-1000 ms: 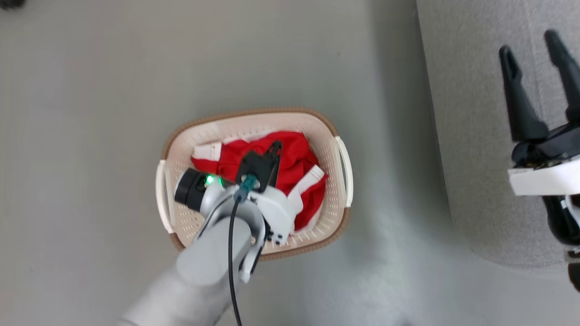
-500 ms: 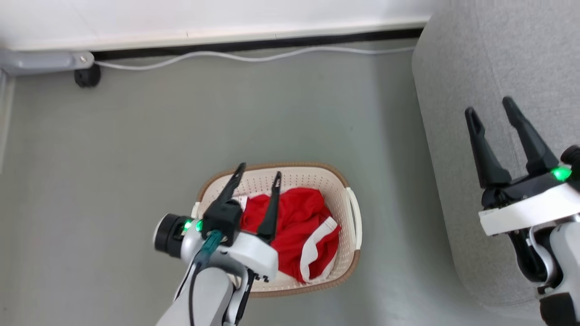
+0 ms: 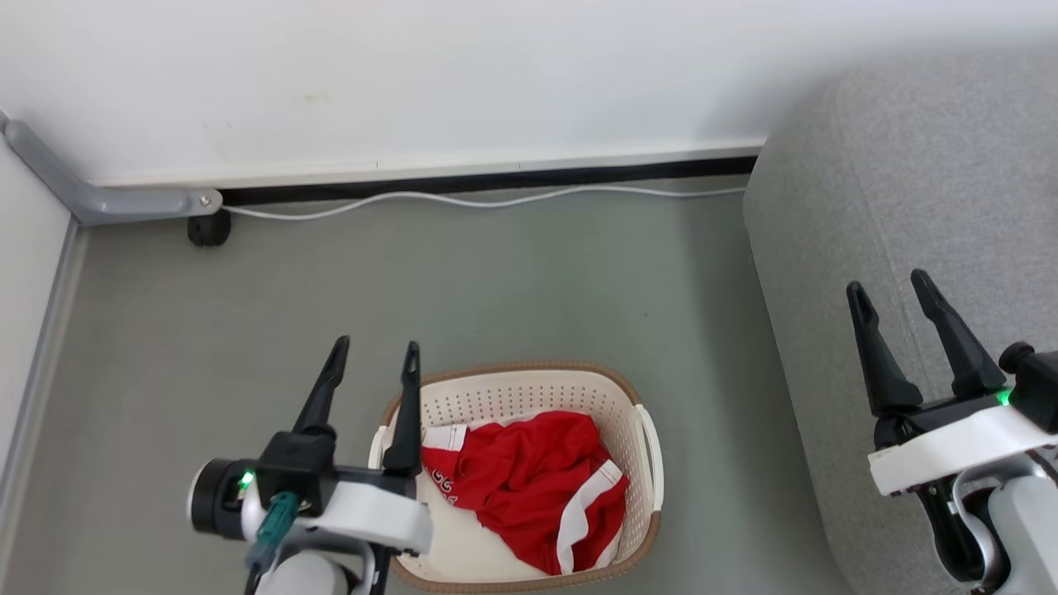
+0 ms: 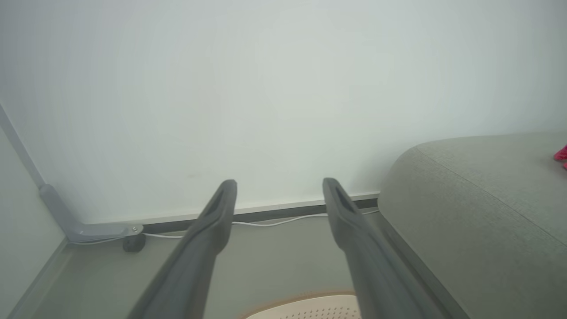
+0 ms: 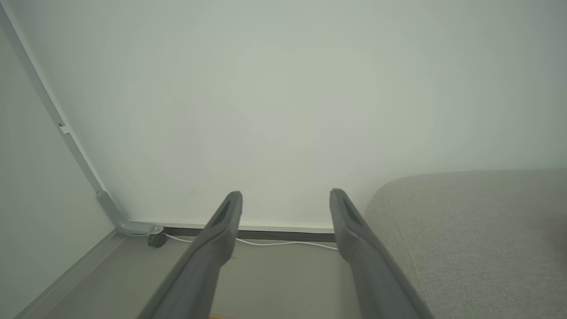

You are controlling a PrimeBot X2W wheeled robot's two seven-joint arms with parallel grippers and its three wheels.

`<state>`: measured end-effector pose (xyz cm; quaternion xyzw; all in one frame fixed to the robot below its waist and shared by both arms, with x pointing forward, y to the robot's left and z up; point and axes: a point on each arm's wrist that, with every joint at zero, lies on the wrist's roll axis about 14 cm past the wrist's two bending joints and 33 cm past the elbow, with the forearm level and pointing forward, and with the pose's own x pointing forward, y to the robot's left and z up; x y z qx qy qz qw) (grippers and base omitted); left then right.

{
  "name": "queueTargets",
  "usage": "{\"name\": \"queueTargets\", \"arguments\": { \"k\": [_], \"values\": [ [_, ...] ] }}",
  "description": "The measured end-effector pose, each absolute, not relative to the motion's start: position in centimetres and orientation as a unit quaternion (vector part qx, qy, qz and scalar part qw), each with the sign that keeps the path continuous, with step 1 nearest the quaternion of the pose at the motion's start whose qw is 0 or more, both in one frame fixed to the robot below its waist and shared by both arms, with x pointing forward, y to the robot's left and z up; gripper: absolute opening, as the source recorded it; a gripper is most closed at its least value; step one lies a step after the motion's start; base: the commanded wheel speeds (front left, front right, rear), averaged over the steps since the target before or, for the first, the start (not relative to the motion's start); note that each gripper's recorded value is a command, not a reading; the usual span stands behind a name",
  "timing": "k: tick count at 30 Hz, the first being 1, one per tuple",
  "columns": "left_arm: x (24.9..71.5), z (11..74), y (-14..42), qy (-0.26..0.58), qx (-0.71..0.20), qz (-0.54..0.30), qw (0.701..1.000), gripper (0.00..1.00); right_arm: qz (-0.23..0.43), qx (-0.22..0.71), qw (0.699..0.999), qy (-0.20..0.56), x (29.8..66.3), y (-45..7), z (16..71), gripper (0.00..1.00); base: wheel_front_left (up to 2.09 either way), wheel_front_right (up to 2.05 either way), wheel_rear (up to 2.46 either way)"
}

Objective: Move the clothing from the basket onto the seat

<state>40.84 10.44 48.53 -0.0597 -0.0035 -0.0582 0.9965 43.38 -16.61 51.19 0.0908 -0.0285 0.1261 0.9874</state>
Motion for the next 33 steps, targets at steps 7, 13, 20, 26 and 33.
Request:
{"name": "queueTargets", "arguments": {
  "k": [7, 13, 20, 26, 33],
  "values": [
    [38.9, 49.6, 13.8, -0.021, -0.05, -0.015, 0.998, 1.0, 0.109, 0.097, 0.989, -0.029, 41.7, -17.1, 51.2, 1.0, 0.0, 0.0, 0.0],
    [37.5, 49.8, 15.7, -0.024, -0.041, 0.011, 0.999, 1.0, 0.102, 0.099, 0.989, -0.028, 40.7, -17.1, 51.0, 1.0, 0.0, 0.0, 0.0],
    [35.9, 48.9, 17.8, -0.012, -0.036, 0.045, 0.998, 1.0, 0.098, 0.101, 0.99, -0.025, 40.2, -17.0, 50.8, 1.0, 0.0, 0.0, 0.0],
    [34.8, 47.8, 18.2, 0.007, -0.035, 0.052, 0.998, 1.0, 0.098, 0.101, 0.99, -0.017, 40.0, -16.9, 50.2, 1.0, 0.0, 0.0, 0.0],
    [35.1, 45.4, 15.8, 0.048, -0.052, 0.03, 0.997, 1.0, 0.104, 0.099, 0.99, -0.007, 40.8, -16.8, 49.4, 1.0, 0.0, 0.0, 0.0]
  ]
}}
